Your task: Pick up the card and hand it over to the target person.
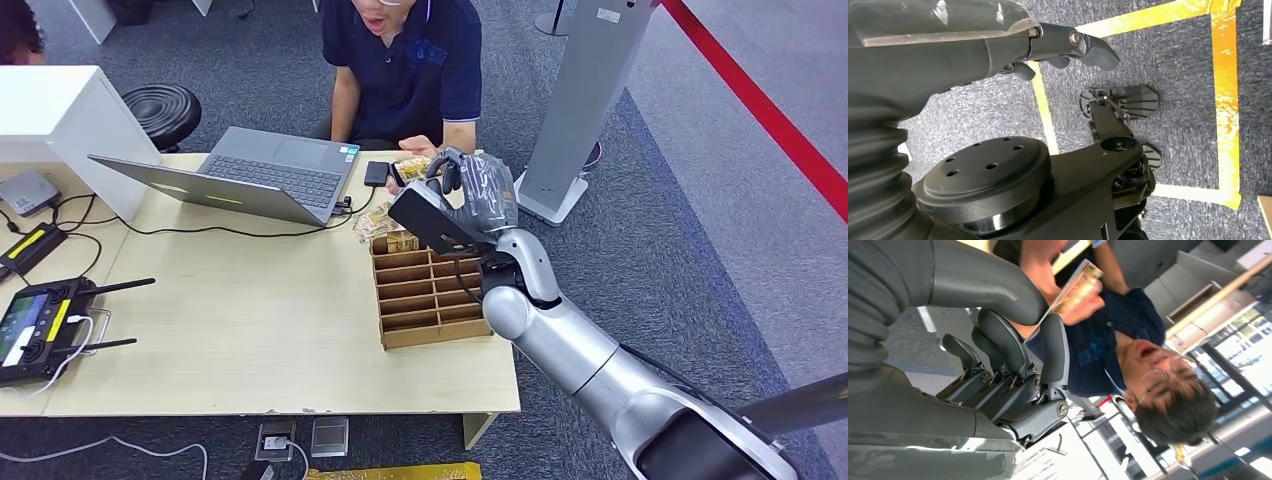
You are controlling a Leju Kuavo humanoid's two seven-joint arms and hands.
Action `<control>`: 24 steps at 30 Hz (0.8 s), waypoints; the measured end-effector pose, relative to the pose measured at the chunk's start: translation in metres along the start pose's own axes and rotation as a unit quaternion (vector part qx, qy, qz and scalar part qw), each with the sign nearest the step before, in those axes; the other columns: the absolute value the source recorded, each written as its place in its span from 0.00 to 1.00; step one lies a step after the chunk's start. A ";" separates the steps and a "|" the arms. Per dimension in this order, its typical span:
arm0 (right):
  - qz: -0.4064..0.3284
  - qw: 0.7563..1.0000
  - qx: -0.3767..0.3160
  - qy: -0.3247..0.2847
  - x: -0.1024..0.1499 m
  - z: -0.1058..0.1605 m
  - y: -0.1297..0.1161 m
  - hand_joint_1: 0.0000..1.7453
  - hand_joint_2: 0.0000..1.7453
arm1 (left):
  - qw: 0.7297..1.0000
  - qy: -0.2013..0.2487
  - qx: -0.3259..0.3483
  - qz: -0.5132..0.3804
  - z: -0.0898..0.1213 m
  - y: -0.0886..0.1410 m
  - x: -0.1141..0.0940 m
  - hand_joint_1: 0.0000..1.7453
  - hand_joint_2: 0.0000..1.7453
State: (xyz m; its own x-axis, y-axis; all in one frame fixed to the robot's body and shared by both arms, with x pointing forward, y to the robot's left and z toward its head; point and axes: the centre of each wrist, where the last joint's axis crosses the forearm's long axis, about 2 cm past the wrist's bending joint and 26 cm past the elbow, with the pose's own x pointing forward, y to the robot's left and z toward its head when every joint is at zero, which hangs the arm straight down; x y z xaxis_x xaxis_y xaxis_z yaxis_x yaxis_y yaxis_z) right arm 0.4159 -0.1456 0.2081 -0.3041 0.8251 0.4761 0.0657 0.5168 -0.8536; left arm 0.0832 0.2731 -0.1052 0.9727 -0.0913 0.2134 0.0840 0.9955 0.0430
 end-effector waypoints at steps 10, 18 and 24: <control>-0.004 1.000 0.001 -0.003 -0.001 0.003 0.003 0.23 1.00 | 1.000 -0.003 -0.010 -0.002 0.000 0.000 -0.001 0.00 1.00; -0.037 0.999 -0.017 -0.008 -0.001 0.013 0.001 0.00 1.00 | 1.000 0.005 -0.001 0.018 0.000 0.002 -0.010 0.00 0.00; -0.176 0.984 -0.015 0.000 -0.008 0.034 -0.002 0.00 1.00 | 1.000 0.007 0.004 0.028 0.001 0.002 -0.017 0.00 0.00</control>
State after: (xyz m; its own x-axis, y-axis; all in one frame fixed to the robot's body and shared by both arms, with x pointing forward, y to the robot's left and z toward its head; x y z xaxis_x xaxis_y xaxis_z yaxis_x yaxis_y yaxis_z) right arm 0.3853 -0.1607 0.1988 -0.3131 0.5931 0.7418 -0.0166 0.7775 -0.6287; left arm 0.0665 0.2764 -0.1082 0.9787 -0.0342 0.2023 0.0267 0.9989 0.0393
